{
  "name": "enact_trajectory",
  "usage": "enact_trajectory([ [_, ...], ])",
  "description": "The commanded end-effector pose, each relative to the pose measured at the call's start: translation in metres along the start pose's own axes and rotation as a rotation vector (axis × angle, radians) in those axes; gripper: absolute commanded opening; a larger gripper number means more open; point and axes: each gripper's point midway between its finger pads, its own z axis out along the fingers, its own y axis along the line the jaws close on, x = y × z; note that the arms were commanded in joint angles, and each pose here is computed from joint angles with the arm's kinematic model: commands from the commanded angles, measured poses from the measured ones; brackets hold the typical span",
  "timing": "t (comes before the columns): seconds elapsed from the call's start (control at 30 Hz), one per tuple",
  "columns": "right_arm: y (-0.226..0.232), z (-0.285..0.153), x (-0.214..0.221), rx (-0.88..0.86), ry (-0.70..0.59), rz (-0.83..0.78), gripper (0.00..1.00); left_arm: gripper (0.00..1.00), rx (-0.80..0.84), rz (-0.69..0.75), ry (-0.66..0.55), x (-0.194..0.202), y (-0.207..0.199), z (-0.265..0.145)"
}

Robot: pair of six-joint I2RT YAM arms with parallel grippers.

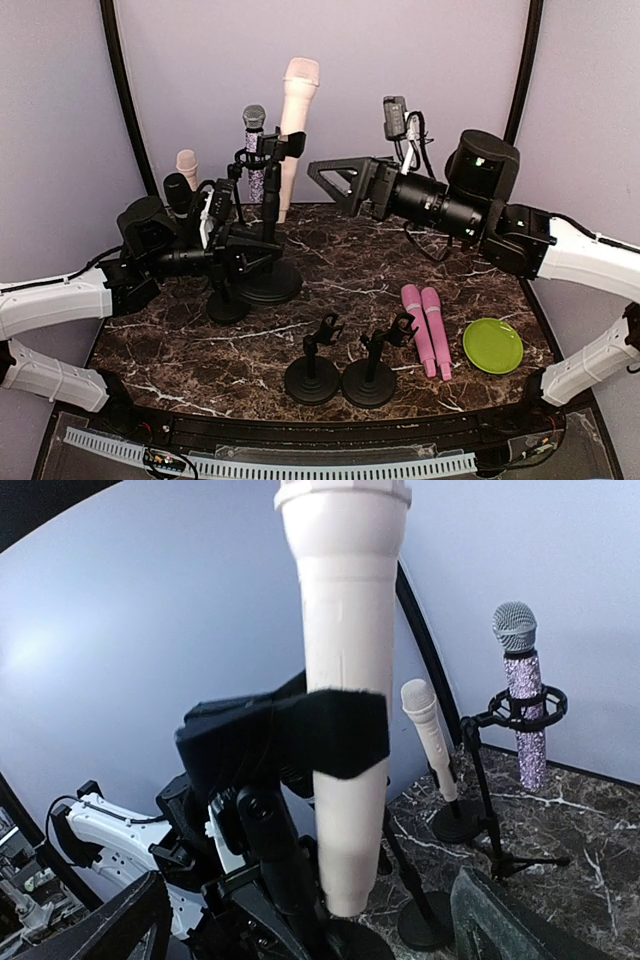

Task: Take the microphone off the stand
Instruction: Place the microphone stand with the microphone at the center of the board.

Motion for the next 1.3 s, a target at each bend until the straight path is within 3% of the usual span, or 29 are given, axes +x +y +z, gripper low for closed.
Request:
enact_trajectory([
  [0.0, 0.019, -0.014, -0.047, -0.147, -0.042, -0.056, 0.99, 0.00, 0.148, 0.110, -0.059, -0.033, -0.030, 0.001],
  [0.53, 0.029, 0.011, -0.070, -0.356, 0.080, -0.114, 0.98, 0.00, 0.230, 0.118, 0.012, -0.020, -0.048, 0.013],
  [0.77, 0.037, 0.006, -0.074, -0.407, 0.055, -0.092, 0.62, 0.00, 0.147, 0.124, 0.016, -0.018, -0.034, 0.015],
  [0.97, 0.025, 0.007, -0.074, -0.326, 0.030, -0.085, 0.36, 0.00, 0.020, 0.172, 0.037, -0.011, -0.009, 0.017],
  [1.27, -0.009, -0.003, -0.087, -0.092, -0.068, -0.107, 0.12, 0.00, -0.099, 0.280, 0.038, -0.028, 0.014, 0.026],
])
